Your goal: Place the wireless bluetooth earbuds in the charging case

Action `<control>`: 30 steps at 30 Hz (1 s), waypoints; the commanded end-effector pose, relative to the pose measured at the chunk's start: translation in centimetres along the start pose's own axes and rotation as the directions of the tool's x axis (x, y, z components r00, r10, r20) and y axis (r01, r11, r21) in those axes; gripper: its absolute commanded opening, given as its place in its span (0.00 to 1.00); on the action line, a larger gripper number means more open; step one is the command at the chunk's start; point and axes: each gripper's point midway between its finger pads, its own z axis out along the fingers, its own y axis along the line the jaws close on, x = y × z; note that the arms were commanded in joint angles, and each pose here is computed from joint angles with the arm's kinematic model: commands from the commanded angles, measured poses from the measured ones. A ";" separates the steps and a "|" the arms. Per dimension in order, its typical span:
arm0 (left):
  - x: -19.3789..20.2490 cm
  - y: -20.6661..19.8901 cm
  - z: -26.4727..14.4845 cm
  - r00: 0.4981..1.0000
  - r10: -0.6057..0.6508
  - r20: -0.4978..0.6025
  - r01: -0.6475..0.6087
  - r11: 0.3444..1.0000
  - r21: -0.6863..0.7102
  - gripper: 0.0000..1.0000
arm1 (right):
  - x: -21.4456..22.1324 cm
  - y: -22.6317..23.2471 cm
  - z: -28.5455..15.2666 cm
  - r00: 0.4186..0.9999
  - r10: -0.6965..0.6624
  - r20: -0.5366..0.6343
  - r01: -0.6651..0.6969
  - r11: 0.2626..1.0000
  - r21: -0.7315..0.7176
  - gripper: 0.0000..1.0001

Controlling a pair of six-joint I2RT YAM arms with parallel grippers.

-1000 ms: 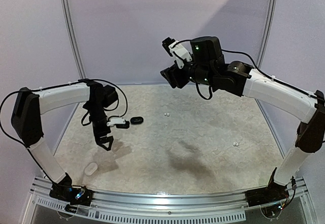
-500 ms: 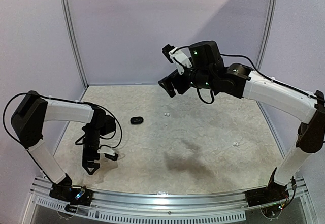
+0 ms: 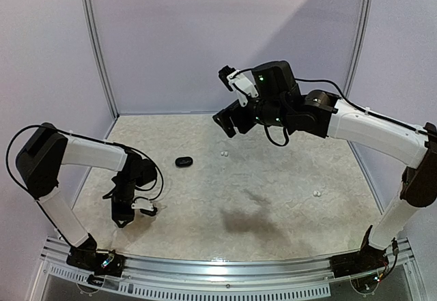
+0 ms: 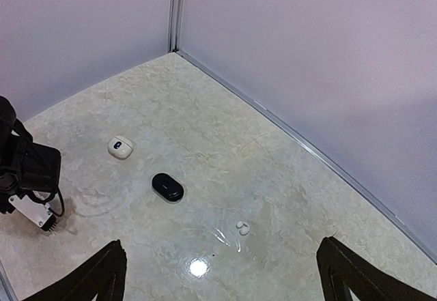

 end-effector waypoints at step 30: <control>-10.7 6.5 -43.8 0.341 0.808 0.481 0.570 0.229 -0.789 0.00 | -4.2 2.8 0.5 0.913 0.403 -0.065 -0.405 0.870 -0.281 0.76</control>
